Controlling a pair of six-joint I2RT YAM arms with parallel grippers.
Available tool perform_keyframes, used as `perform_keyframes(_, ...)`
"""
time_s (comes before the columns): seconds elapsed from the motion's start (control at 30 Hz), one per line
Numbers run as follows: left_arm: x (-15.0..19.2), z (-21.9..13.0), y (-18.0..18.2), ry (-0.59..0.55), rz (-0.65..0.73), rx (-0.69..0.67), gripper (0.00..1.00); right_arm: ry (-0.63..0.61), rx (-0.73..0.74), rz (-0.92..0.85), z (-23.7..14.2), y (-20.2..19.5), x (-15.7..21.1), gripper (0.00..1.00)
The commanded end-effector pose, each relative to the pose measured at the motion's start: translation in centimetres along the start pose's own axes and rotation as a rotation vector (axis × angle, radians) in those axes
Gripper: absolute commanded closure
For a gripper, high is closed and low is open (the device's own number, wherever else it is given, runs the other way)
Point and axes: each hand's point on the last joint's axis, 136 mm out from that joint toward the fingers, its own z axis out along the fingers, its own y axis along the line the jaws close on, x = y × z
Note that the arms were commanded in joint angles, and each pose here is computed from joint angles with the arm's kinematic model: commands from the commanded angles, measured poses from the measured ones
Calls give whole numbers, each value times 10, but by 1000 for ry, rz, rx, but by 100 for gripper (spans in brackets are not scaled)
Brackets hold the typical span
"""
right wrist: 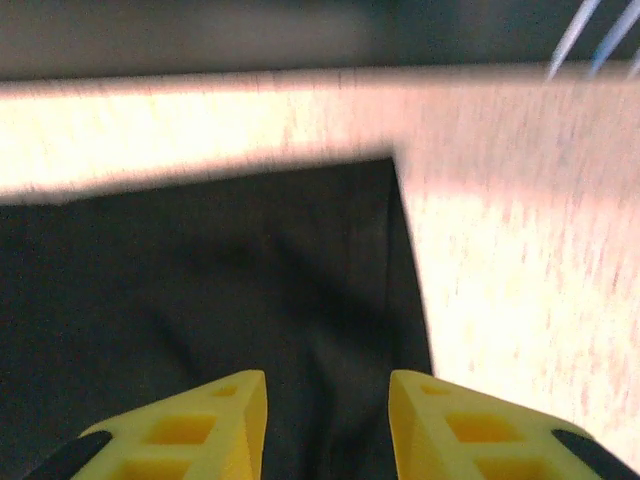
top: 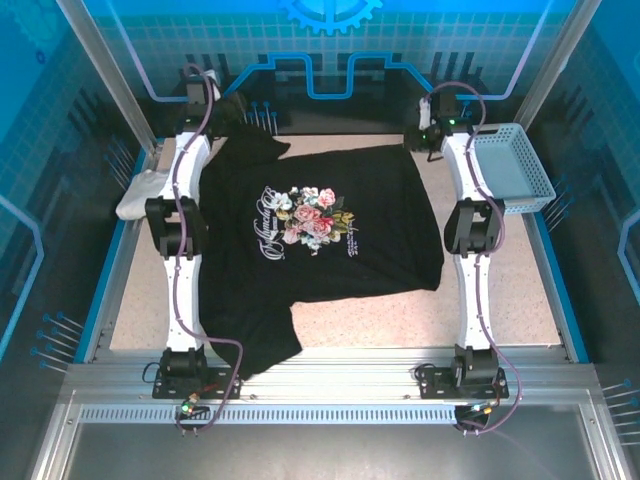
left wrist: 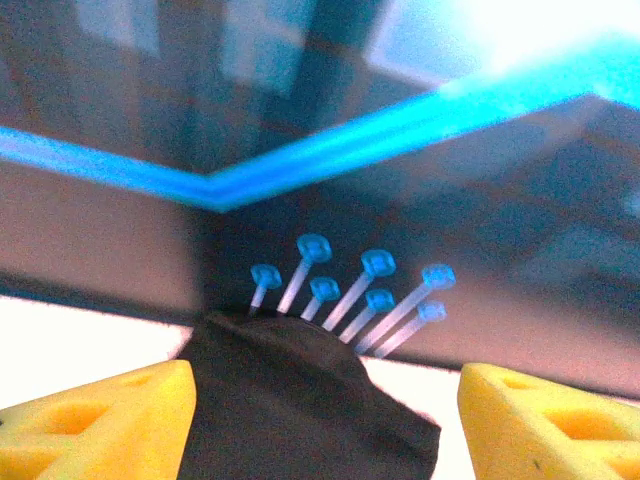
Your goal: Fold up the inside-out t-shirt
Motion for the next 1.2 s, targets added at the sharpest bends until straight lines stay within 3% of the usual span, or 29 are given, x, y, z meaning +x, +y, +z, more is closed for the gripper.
perform_keyframes(0.0,-24,-82,-80,-68,10,130,24,-22,-10,-45,-90,31,20,59)
perform_keyframes(0.13,56,-130,-131,22,-30,277,23,47,-1,1,-130,32,99,57)
perform_keyframes(0.3,203,-196,-217,126,141,585,28,188,51,2,-153,44,215,53)
perform_keyframes(0.37,267,-232,-251,168,292,753,30,249,15,46,-154,49,259,53)
perform_keyframes(0.47,361,-274,-281,214,604,911,30,291,-6,99,-151,47,293,53)
perform_keyframes(0.57,429,-287,-287,292,800,939,29,356,5,106,-142,45,312,53)
perform_keyframes(0.77,476,-279,-271,383,919,882,36,413,62,116,-135,39,326,54)
perform_keyframes(0.93,493,-274,-255,448,935,845,47,450,198,74,-140,19,331,54)
perform_keyframes(1.17,505,-269,-246,482,949,826,61,549,187,56,-127,25,345,59)
